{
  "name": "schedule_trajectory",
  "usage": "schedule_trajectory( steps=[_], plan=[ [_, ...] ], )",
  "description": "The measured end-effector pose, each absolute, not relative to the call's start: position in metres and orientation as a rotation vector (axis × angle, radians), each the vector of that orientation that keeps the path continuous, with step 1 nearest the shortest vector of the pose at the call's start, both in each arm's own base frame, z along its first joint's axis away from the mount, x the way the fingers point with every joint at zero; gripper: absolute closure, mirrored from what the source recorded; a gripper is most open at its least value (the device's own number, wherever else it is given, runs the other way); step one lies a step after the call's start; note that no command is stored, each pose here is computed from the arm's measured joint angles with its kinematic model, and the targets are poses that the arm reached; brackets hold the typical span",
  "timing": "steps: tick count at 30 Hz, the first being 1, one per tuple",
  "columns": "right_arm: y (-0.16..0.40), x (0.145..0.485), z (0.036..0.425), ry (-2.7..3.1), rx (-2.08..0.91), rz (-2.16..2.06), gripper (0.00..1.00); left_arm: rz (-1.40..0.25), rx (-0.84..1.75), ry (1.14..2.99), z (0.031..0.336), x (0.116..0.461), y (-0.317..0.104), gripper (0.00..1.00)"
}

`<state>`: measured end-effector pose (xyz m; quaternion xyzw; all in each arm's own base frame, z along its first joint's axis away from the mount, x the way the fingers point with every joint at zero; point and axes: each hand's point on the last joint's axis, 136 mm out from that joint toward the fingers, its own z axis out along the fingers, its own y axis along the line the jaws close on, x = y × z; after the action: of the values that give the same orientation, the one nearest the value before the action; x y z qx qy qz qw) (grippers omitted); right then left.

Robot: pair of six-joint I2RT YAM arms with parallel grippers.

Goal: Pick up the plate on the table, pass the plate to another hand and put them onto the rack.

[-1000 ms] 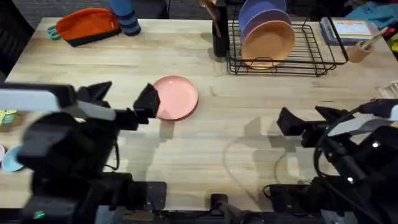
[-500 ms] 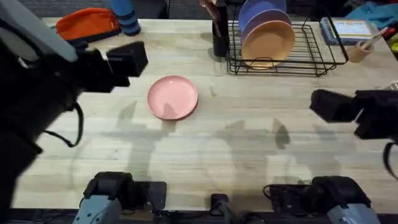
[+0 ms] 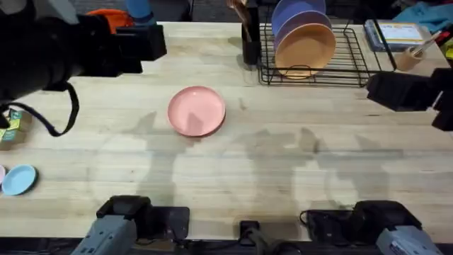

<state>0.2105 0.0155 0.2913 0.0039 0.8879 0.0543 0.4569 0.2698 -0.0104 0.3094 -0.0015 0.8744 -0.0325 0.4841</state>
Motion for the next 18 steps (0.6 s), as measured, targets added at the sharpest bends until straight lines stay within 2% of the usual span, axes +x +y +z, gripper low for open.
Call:
schedule_trajectory(
  steps=[12,18],
  plan=[
    [0.016,0.215,0.298,2.158,0.005,0.140,0.004,-0.077,-0.006,2.160,0.303,0.269,-0.010,0.007],
    [0.017,0.216,0.298,2.156,0.004,0.140,0.003,-0.093,-0.072,2.234,0.284,0.279,-0.008,0.007]
  ],
)
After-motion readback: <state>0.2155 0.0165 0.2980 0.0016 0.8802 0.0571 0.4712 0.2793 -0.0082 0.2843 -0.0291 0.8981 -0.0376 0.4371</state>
